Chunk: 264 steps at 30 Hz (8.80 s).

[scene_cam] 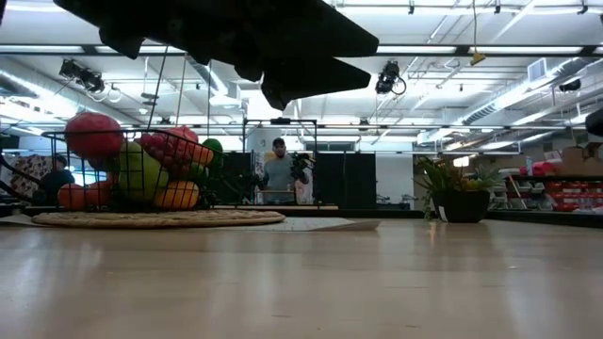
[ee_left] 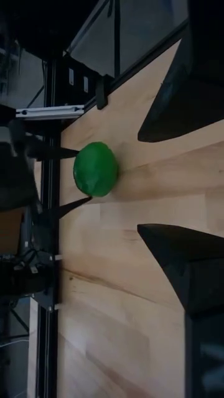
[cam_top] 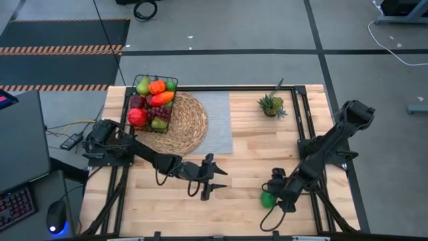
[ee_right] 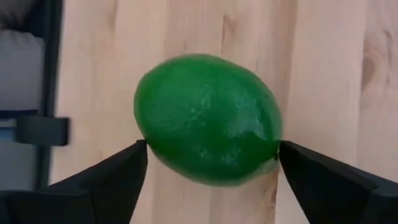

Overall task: Build produce basket
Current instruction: Put the green lime into the wire basket, then return to Home Position

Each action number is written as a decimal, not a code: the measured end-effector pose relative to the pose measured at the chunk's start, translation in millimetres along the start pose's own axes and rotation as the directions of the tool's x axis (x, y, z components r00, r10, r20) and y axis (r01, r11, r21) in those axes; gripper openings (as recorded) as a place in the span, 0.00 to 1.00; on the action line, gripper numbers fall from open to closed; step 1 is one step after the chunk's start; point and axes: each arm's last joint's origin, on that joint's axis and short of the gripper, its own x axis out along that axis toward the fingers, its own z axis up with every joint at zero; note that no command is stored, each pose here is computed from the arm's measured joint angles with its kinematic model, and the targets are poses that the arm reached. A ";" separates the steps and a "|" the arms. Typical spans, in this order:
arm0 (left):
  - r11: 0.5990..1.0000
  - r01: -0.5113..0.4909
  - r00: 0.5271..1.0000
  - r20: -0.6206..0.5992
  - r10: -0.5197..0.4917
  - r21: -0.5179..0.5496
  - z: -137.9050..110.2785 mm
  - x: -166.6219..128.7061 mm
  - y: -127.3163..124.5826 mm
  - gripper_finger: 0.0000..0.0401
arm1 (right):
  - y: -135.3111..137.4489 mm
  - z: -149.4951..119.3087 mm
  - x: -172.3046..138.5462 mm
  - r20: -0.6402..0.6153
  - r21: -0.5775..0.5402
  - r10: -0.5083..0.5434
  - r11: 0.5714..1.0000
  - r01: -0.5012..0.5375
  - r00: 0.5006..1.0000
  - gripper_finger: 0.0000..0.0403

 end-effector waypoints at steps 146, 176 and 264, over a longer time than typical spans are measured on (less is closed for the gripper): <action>0.978 -0.048 0.698 -0.694 0.178 0.203 -30.4 -40.7 92.3 0.88 | -81.5 93.7 56.6 0.280 0.230 -0.378 0.919 0.321 0.882 0.86; 0.716 -0.531 0.490 -0.524 0.696 0.454 76.6 -142.6 113.6 0.76 | -79.2 94.2 56.9 0.288 0.192 -0.355 0.931 0.310 0.889 0.86; 0.895 -0.446 0.880 -0.190 0.435 -0.012 7.3 -159.9 8.7 0.25 | -87.7 83.1 -27.3 0.465 0.237 -0.502 0.864 0.444 0.729 0.70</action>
